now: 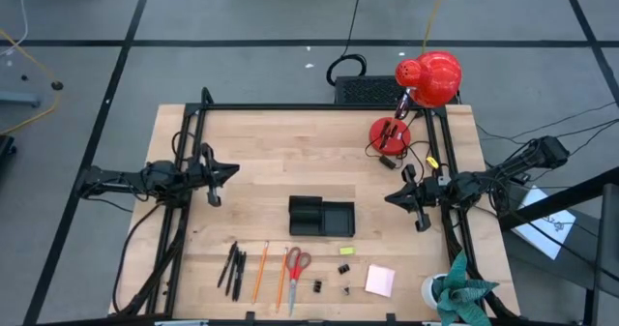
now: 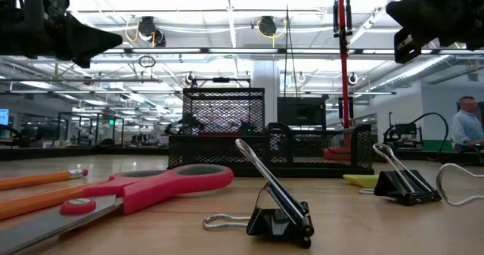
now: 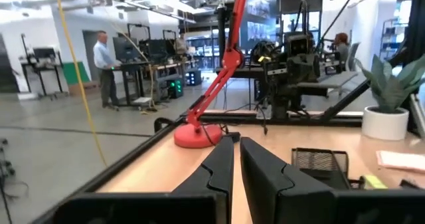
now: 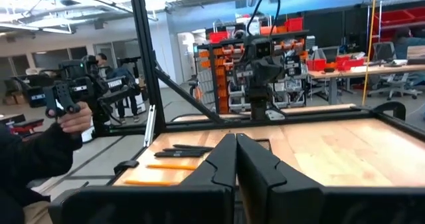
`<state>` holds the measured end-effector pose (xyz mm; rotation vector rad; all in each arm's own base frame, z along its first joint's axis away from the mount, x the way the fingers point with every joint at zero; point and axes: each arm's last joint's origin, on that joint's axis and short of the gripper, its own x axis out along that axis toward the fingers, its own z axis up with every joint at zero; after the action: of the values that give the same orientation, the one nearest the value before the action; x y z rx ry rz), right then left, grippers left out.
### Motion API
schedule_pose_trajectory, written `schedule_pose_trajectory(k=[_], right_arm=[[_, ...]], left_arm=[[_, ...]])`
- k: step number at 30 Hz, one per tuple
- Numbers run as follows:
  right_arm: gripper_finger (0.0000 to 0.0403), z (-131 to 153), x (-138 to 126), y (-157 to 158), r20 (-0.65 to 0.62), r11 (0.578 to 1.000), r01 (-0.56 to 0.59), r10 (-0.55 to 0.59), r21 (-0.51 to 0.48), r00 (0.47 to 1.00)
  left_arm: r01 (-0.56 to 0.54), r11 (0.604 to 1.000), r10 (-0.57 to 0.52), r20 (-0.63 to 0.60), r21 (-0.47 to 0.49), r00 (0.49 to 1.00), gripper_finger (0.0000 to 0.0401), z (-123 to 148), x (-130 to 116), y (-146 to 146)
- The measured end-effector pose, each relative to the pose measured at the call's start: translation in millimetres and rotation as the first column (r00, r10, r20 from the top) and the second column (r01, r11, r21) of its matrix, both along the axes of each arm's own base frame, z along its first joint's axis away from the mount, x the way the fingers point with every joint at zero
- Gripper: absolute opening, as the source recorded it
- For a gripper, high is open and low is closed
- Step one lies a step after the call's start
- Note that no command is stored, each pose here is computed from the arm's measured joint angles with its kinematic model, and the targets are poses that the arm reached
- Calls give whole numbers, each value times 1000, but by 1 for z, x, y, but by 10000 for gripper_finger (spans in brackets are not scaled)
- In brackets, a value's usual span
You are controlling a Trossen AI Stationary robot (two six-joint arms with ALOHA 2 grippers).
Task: Pick and place office supplies into organizer
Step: Put the black binder clip into the black desk organizer
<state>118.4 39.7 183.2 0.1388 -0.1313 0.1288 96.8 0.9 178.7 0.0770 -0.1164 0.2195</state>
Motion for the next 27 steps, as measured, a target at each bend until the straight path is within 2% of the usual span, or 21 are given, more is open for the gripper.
schedule_pose_trajectory(k=[3, 5, 9, 13, 16, 20, 22, 27], right_arm=[[14, -2, 2, 1, -32, 1000, 0, -1, -24, 999], [23, -14, 4, 2, -153, 997, -7, -4, -72, 988], [48, 5, 19, 7, -227, 996, 9, -28, -83, 973], [81, 9, 33, 14, -363, 993, -10, -34, -117, 931], [108, 19, 46, 20, -392, 995, -29, -12, -100, 920], [144, 17, 61, 28, -474, 991, -89, 30, -104, 880], [161, 24, 71, 33, -485, 990, -124, 73, -74, 871], [190, 27, 97, 47, -586, 985, -164, 102, -54, 804]], left_arm=[[-7, 999, 7, 2, 50, 1000, 35, 1, 0, 0], [-13, 998, 12, 12, 63, 1000, 35, 2, 0, 0], [-19, 998, 17, 21, 67, 1000, 35, 3, -1, 0], [-26, 997, 25, 22, 66, 999, 35, 4, -1, 0], [-65, 996, 64, 22, 59, 998, 35, 4, -1, 2], [-107, 993, 106, 21, 45, 994, 35, 3, -1, 3], [-111, 993, 110, 24, 27, 994, 35, 3, -1, 3], [-107, 994, 107, 29, 4, 994, 35, 3, -1, 3]])
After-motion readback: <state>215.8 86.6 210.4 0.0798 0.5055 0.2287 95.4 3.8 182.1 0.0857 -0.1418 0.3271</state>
